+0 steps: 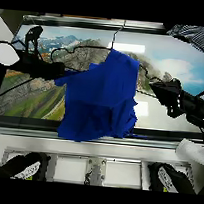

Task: Fold the clothes and pants, and hang the long-sleeved shirts on hangers.

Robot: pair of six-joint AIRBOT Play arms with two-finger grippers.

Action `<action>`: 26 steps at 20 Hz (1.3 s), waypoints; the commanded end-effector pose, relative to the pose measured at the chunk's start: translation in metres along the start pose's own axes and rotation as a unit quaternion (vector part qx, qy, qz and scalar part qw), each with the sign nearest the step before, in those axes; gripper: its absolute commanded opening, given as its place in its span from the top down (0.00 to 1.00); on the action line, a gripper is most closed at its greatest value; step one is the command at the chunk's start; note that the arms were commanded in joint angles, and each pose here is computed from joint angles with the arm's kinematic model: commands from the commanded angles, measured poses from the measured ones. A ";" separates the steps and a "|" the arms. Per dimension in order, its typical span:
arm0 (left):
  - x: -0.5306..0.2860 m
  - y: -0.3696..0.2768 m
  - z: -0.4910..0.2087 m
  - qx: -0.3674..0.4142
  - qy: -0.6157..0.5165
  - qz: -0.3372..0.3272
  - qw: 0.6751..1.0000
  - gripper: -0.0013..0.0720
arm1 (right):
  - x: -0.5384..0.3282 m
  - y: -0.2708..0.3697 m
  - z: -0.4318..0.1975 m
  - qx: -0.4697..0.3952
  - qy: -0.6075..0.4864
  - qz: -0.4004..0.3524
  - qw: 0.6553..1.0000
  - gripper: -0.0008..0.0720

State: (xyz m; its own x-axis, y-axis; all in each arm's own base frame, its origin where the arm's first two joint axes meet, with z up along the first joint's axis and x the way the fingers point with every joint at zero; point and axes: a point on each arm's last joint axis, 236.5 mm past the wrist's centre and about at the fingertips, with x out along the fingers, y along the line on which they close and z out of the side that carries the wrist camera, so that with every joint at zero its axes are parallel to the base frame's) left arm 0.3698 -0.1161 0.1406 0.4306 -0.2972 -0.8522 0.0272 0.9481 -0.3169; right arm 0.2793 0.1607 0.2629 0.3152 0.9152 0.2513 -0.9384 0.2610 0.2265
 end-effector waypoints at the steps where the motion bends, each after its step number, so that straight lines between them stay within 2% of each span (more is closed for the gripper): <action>1: -0.008 0.005 0.006 0.006 -0.001 0.002 1.000 0.97 | 0.000 -0.011 -0.006 0.007 0.012 -0.023 1.000 0.98; 5: -0.007 0.001 0.002 0.025 0.005 0.003 1.000 0.97 | -0.002 -0.029 -0.005 0.010 0.010 -0.062 0.998 0.98; 12: -0.011 0.025 0.011 -0.008 -0.004 0.015 1.000 0.97 | -0.003 -0.031 -0.023 0.029 0.048 -0.068 0.996 0.98; 15: -0.010 0.012 0.008 0.012 0.001 0.000 1.000 0.97 | -0.004 -0.039 -0.020 0.029 0.041 -0.089 0.995 0.98; 18: -0.002 0.013 0.007 0.034 0.004 0.014 0.999 0.97 | -0.002 -0.030 -0.016 0.027 0.036 -0.072 0.996 0.98; 26: 0.039 0.027 -0.001 0.023 0.060 0.029 0.998 0.97 | 0.002 -0.003 0.006 -0.009 0.011 -0.049 0.999 0.98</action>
State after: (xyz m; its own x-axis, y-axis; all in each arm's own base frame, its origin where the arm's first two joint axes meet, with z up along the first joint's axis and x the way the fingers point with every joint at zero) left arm 0.3821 -0.1022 0.1087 0.3407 -0.2566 -0.9045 0.0512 0.9657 -0.2547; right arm 0.2928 0.1570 0.2610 0.4216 0.8861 0.1928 -0.8930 0.3686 0.2583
